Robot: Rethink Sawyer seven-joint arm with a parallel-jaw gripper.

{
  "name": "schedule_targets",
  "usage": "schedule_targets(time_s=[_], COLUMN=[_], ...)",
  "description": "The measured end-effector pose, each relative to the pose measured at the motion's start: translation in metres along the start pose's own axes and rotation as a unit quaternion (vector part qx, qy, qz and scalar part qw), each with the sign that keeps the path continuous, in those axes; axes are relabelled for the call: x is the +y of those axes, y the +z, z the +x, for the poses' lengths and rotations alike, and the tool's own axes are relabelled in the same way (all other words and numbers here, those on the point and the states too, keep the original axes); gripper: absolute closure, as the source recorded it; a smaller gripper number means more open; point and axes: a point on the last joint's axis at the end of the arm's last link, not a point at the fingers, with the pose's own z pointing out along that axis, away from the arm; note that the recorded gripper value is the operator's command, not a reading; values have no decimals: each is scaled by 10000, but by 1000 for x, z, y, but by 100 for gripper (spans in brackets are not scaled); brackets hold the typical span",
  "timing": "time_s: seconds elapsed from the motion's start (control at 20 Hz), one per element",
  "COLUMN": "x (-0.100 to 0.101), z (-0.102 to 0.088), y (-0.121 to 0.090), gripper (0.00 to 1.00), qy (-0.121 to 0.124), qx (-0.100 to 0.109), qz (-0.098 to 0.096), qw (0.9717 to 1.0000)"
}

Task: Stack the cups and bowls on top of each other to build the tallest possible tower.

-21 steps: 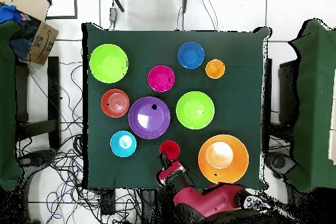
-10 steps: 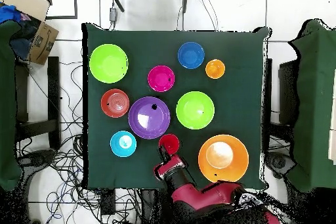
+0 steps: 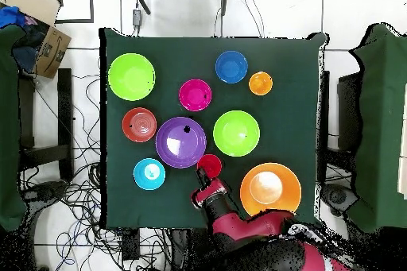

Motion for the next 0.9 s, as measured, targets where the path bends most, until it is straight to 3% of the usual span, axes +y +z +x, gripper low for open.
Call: schedule_targets(time_s=[0.9], x=[-9], z=[-23], y=[37], gripper=[100], qy=[-511], qx=[-97], qz=[87], qw=[9986])
